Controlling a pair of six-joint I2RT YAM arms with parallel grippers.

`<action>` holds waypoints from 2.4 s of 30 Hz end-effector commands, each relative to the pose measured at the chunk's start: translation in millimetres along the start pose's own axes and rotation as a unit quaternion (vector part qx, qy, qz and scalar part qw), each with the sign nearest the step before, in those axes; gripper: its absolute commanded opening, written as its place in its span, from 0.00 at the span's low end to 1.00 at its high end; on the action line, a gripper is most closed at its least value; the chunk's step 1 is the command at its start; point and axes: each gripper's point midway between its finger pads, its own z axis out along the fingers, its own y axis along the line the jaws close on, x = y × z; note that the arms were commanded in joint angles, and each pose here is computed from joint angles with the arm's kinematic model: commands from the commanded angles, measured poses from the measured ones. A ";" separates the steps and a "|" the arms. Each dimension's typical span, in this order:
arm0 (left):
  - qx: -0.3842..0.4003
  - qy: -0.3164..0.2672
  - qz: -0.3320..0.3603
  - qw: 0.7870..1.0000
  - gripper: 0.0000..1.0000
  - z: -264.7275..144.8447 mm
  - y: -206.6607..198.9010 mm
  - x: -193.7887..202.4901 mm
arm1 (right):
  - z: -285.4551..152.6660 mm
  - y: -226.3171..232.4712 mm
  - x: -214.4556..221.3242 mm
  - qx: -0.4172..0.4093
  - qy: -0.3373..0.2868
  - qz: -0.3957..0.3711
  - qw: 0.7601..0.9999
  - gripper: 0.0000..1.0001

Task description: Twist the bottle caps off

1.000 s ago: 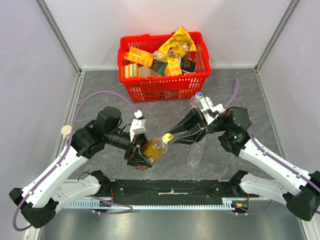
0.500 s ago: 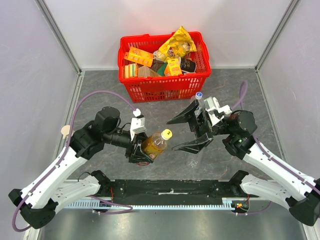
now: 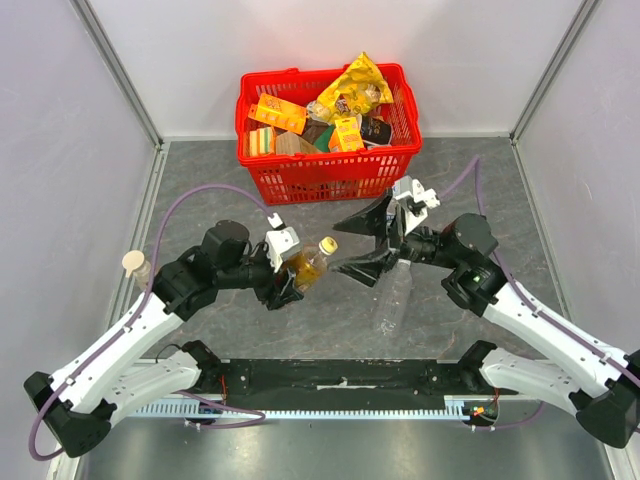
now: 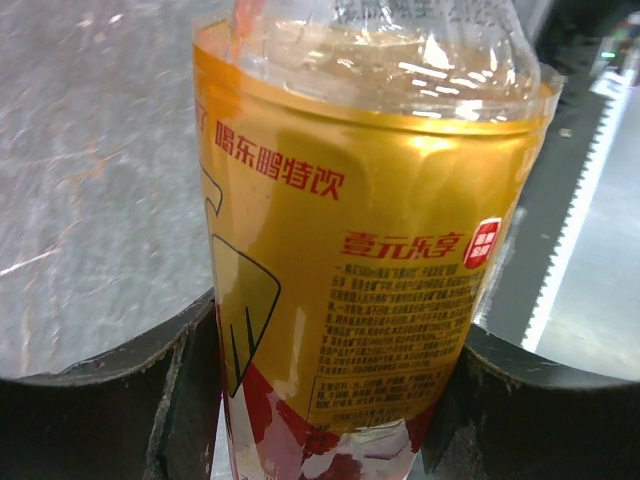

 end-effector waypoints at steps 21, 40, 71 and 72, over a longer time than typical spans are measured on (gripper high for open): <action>-0.339 0.038 -0.054 0.938 0.38 -26.6 111.4 30.2 | 54.4 -129.5 62.3 0.204 -0.005 0.230 0.952 0.94; -0.326 0.042 -0.052 0.943 0.40 -20.6 109.4 32.6 | 73.6 -145.7 79.5 0.185 -0.034 0.305 0.933 0.79; -0.295 0.046 -0.052 0.953 0.40 -14.0 100.6 27.3 | 70.2 -127.8 71.8 0.125 -0.046 0.292 0.947 0.00; -0.290 0.043 -0.052 0.955 0.40 -14.3 98.9 25.4 | 68.3 -124.5 67.6 0.117 -0.051 0.285 0.950 0.00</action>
